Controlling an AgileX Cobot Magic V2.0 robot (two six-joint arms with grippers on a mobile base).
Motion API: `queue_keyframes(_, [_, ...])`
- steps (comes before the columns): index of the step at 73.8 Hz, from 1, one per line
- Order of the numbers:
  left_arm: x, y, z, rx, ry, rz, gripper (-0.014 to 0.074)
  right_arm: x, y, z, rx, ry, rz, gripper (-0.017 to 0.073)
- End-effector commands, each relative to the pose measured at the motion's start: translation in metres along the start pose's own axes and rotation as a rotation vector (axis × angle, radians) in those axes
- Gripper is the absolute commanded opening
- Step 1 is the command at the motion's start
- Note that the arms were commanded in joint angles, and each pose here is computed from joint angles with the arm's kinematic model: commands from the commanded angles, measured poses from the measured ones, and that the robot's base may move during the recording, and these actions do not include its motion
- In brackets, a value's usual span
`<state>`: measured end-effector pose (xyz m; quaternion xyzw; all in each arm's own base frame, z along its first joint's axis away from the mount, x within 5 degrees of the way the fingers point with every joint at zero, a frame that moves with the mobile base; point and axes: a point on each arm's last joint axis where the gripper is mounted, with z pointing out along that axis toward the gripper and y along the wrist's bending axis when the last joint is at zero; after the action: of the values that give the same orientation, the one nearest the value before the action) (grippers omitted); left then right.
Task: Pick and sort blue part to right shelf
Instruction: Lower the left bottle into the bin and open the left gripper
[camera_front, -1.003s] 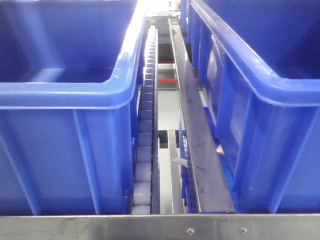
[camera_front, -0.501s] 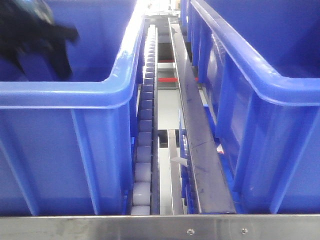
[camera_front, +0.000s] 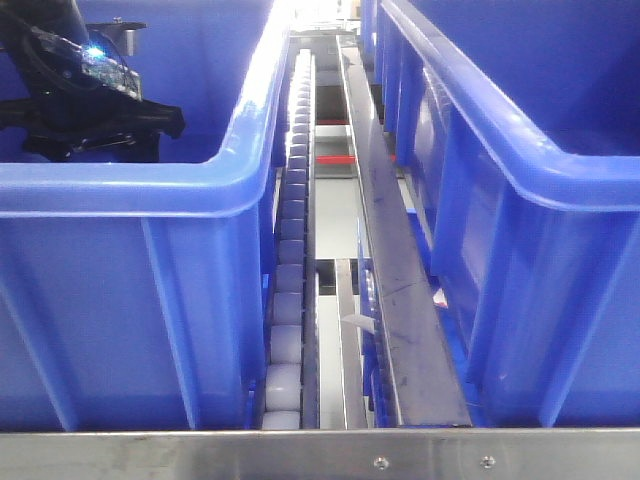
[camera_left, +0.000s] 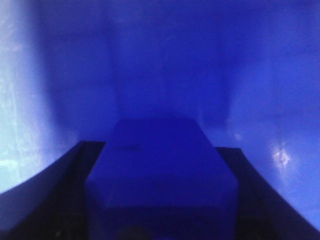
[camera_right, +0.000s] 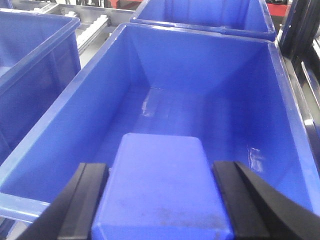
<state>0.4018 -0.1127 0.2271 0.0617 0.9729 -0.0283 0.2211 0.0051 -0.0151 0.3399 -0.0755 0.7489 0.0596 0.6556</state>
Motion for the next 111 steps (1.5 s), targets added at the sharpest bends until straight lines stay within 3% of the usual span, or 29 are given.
queue_keyframes(1, [-0.011, 0.001, -0.024, 0.011, -0.079, -0.009, 0.0554, -0.015, 0.000, -0.001, 0.000, -0.087, -0.020, 0.0251])
queue_keyframes(5, [-0.011, 0.001, -0.025, 0.011, -0.082, -0.009, 0.0651, -0.014, 0.000, -0.001, 0.000, -0.086, -0.020, 0.0251])
queue_keyframes(10, [-0.012, 0.001, -0.028, 0.011, -0.083, -0.009, 0.0708, -0.014, 0.000, -0.001, 0.000, -0.086, -0.020, 0.0251])
queue_keyframes(24, [-0.018, 0.004, -0.069, 0.005, -0.184, 0.005, 0.0706, -0.014, 0.000, 0.000, 0.001, -0.083, -0.020, 0.0251])
queue_keyframes(40, [-0.001, 0.009, -0.129, 0.012, -0.294, 0.006, 0.0579, -0.016, 0.002, 0.010, 0.000, -0.039, -0.004, 0.0251])
queue_keyframes(59, [0.052, 0.019, -0.177, 0.016, -0.417, 0.020, 0.0282, -0.019, 0.010, 0.053, 0.005, 0.137, 0.053, 0.0251])
queue_keyframes(73, [0.088, 0.025, -0.207, 0.035, -0.542, 0.021, 0.0129, -0.040, 0.016, 0.085, 0.012, 0.217, 0.065, 0.0251])
queue_keyframes(85, [0.120, 0.031, -0.236, 0.042, -0.711, 0.039, 0.0125, -0.062, 0.022, 0.120, 0.022, 0.295, 0.058, 0.0251])
queue_keyframes(100, [0.163, 0.039, -0.251, 0.025, -0.835, 0.070, 0.0125, -0.075, 0.028, 0.169, 0.059, 0.446, 0.043, 0.0251])
queue_keyframes(111, [0.196, 0.044, -0.255, 0.026, -0.898, 0.073, 0.0125, -0.074, 0.016, 0.209, 0.144, 0.568, 0.080, 0.0251])
